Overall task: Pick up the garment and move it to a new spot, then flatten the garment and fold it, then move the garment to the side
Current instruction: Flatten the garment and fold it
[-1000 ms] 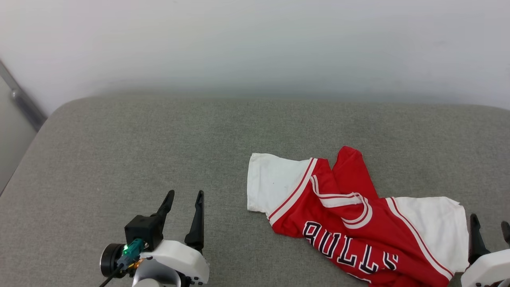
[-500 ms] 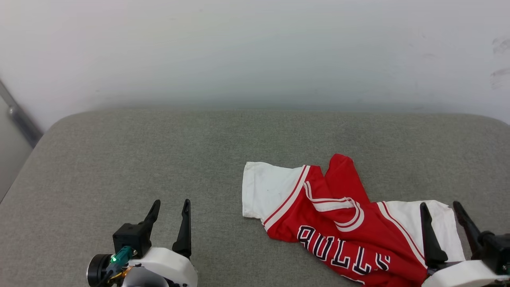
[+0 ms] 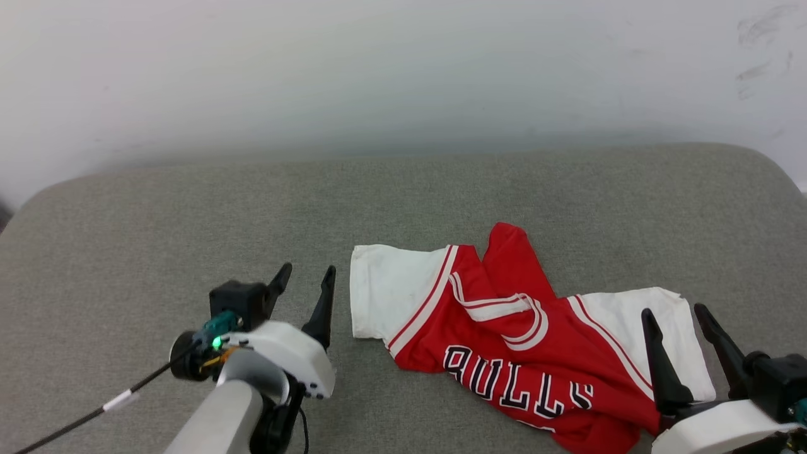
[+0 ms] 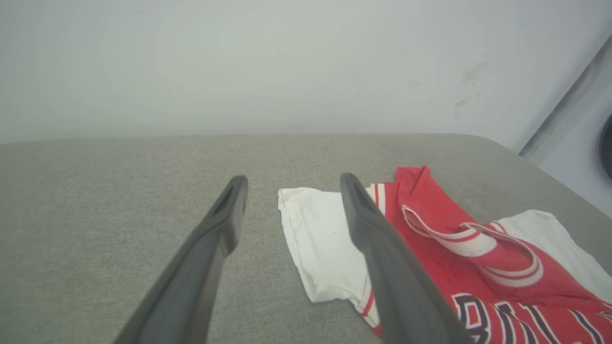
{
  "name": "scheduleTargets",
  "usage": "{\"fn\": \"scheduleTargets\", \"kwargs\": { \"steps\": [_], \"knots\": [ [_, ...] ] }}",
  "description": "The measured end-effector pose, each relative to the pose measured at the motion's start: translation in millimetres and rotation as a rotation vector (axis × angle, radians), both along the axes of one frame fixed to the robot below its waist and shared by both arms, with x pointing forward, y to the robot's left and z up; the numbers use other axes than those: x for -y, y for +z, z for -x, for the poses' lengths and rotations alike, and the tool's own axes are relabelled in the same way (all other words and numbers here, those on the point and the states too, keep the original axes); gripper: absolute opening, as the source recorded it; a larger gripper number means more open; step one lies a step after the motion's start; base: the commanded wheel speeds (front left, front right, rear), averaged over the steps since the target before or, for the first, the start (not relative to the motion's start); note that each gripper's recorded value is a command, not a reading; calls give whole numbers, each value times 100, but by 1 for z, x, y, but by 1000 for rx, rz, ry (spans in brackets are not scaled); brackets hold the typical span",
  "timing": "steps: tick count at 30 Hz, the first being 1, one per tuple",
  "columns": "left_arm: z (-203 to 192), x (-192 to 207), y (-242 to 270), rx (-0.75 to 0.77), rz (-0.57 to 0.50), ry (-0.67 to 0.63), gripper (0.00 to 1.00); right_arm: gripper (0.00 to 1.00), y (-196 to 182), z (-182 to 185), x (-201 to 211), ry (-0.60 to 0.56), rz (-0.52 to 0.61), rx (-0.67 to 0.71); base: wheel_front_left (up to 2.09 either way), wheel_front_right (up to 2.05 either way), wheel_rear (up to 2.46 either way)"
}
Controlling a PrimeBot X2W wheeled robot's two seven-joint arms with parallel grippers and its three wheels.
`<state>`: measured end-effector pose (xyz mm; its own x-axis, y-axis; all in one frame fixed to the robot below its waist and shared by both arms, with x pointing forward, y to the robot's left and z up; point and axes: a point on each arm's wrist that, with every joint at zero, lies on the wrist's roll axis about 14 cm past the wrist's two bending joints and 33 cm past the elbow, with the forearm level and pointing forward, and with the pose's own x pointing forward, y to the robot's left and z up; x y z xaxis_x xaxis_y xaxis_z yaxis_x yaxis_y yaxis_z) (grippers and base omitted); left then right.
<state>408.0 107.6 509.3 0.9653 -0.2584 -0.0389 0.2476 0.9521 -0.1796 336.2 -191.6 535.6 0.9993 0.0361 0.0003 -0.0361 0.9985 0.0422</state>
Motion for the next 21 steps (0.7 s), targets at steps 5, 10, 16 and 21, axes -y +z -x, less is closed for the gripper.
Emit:
{"fn": "scheduleTargets", "kwargs": {
  "steps": [5,10,16,21],
  "knots": [
    [-43,30,5,-58,-40,-127,100,100,0,-13,1,-5,-3,-7,0,0,0],
    [-78,49,-27,-260,-135,-234,100,100,-8,-25,5,-18,-14,-24,0,0,0],
    [-83,44,-110,-661,-306,-313,100,100,-28,-30,16,-54,-14,-80,0,0,0],
    [-85,48,-138,-798,-365,-343,100,100,-35,-29,29,-95,-1,-104,0,0,0]
  ]
}}
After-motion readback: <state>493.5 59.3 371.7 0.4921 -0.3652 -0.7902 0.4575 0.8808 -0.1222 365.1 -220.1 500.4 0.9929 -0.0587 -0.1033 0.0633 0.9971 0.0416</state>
